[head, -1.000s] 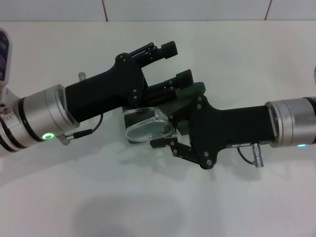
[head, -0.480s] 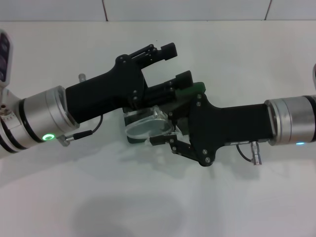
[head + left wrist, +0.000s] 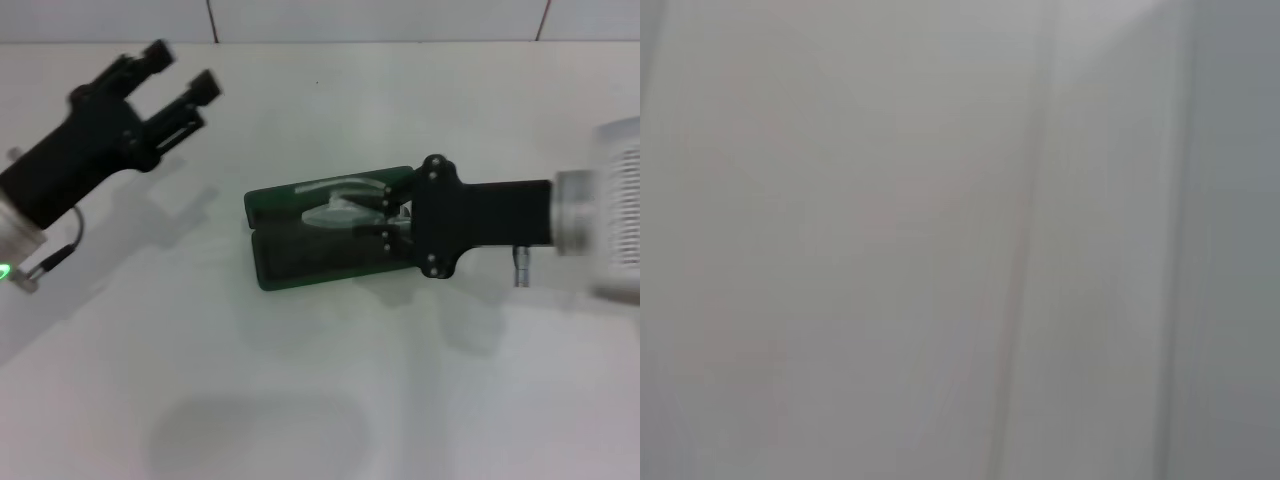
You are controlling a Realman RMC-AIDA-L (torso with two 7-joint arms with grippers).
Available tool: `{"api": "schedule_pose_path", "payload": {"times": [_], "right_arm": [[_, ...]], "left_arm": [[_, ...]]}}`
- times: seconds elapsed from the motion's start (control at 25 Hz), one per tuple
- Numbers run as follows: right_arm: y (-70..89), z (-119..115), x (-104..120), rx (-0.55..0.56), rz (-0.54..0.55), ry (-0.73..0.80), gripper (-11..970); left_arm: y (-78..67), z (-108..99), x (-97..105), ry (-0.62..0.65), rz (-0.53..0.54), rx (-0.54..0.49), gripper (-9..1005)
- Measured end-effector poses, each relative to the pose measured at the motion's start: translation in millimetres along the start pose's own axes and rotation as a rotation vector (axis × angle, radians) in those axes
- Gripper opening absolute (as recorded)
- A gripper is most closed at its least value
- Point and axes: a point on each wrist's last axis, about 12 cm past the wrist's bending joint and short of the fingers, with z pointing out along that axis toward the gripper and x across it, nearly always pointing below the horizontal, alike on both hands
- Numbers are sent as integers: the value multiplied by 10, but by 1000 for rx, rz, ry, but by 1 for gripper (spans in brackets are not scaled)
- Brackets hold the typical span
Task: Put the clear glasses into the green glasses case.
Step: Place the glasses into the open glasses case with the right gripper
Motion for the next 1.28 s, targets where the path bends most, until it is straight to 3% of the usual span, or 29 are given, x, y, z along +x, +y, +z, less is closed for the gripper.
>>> {"api": "schedule_pose_path", "payload": {"times": [0.04,0.08,0.28,0.76,1.28], "right_arm": [[1,38,4,-1,-10,68,185],[29,137,-8,-15,-33,174,185],[111,352,23,8,-73,318,188],[256,601,91,73,-152,404,193],[366,705,37,32,-197,394,199]], "left_arm": [[0,0,0,0,0,0,760],[26,-192,24,-8,2,-70,760],[31,-281,33,-11,-1,-97,760],[21,-222,43,2,-5,-76,760],[24,-212,45,12,-2,-69,760]]}}
